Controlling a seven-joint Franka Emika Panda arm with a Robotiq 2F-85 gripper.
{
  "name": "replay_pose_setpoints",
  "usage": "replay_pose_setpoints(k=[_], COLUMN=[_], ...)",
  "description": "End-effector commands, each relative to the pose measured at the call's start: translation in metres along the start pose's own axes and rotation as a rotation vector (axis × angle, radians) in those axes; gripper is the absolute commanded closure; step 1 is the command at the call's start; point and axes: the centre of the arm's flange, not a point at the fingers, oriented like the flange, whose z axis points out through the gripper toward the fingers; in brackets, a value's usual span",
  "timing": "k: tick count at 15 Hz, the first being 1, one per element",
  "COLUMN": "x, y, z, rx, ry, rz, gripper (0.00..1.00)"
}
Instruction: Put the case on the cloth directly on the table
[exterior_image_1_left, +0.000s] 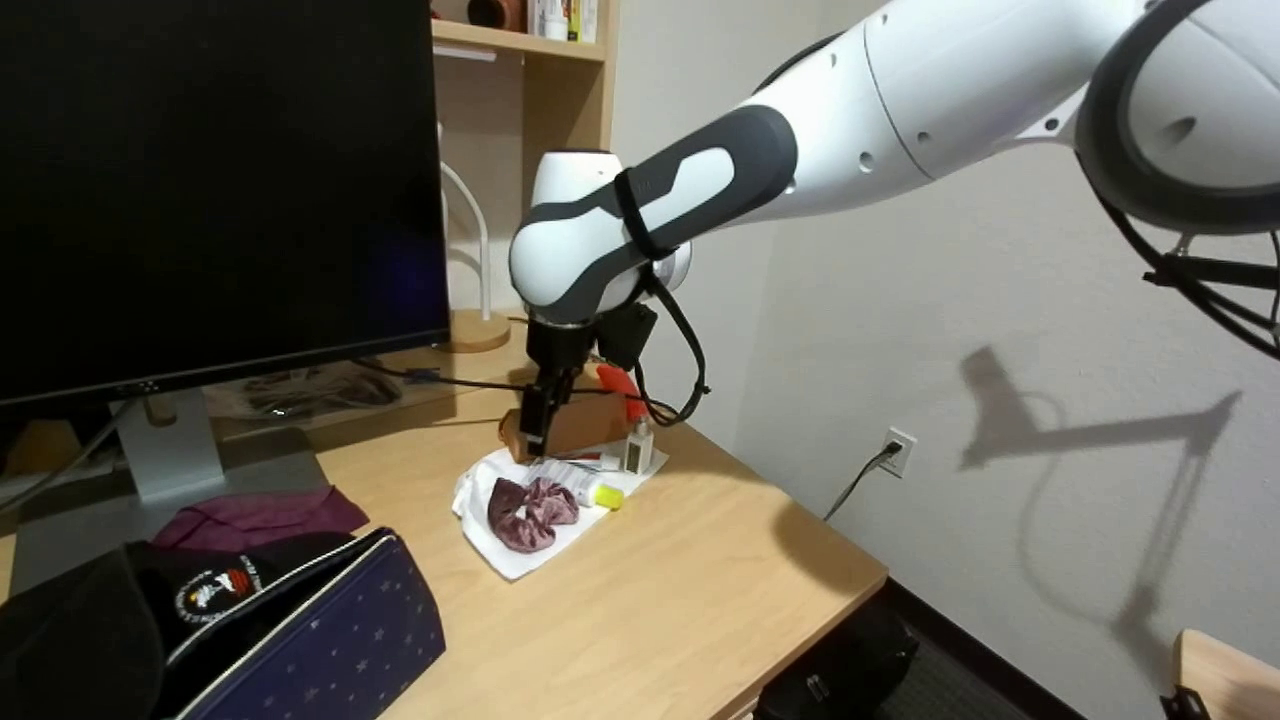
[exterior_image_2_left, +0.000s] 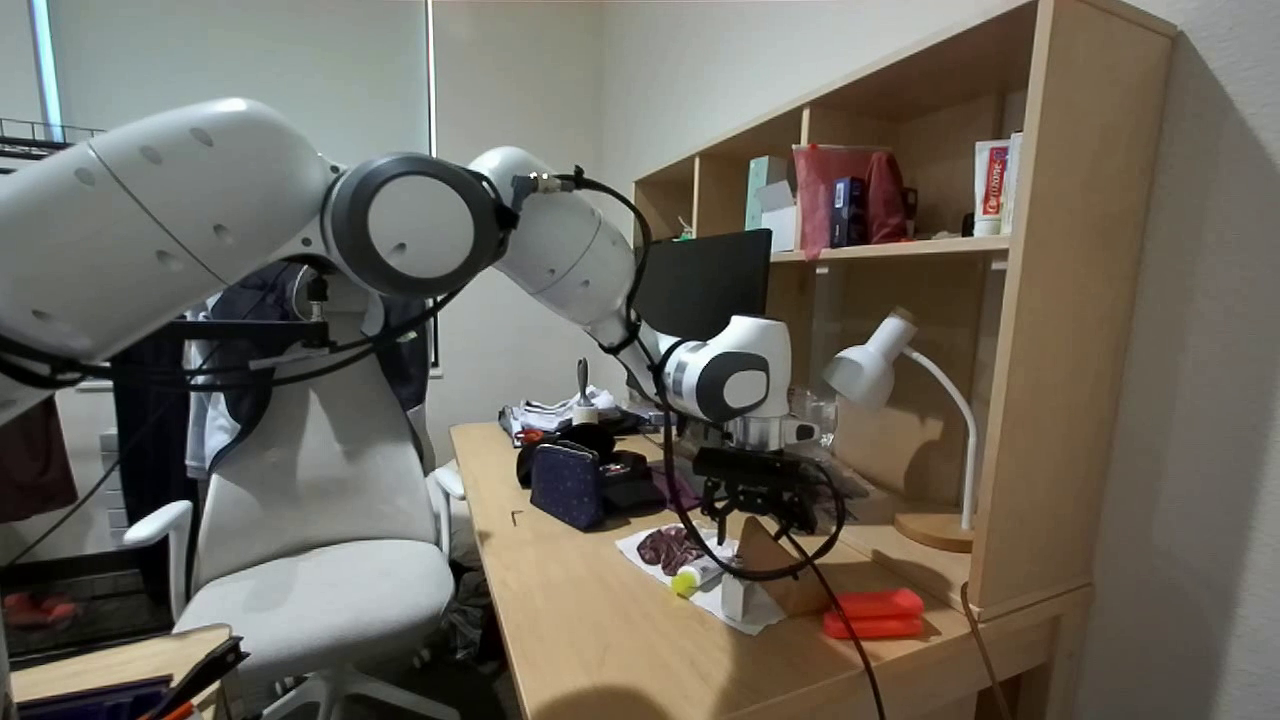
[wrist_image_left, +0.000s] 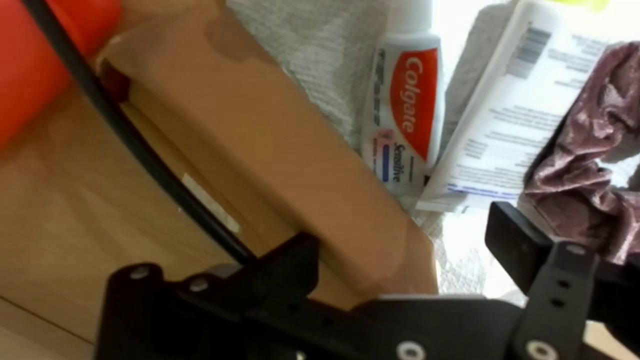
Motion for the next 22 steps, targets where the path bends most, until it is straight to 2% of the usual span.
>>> replay_pose_setpoints(k=[1,7,14,22], x=[0.005,0.013,0.014,0.003], y=[0.002,-0.013,-0.011,0.0], z=[0.003,-0.022,-0.047,-0.022], rx=[0.032,0.008,-0.035,-0.008], ry=[-0.015,0.016,0.049,0.028], rz=[0.007,-0.017,0.011,0.052], gripper=[0.0,0.0,0.0,0.0])
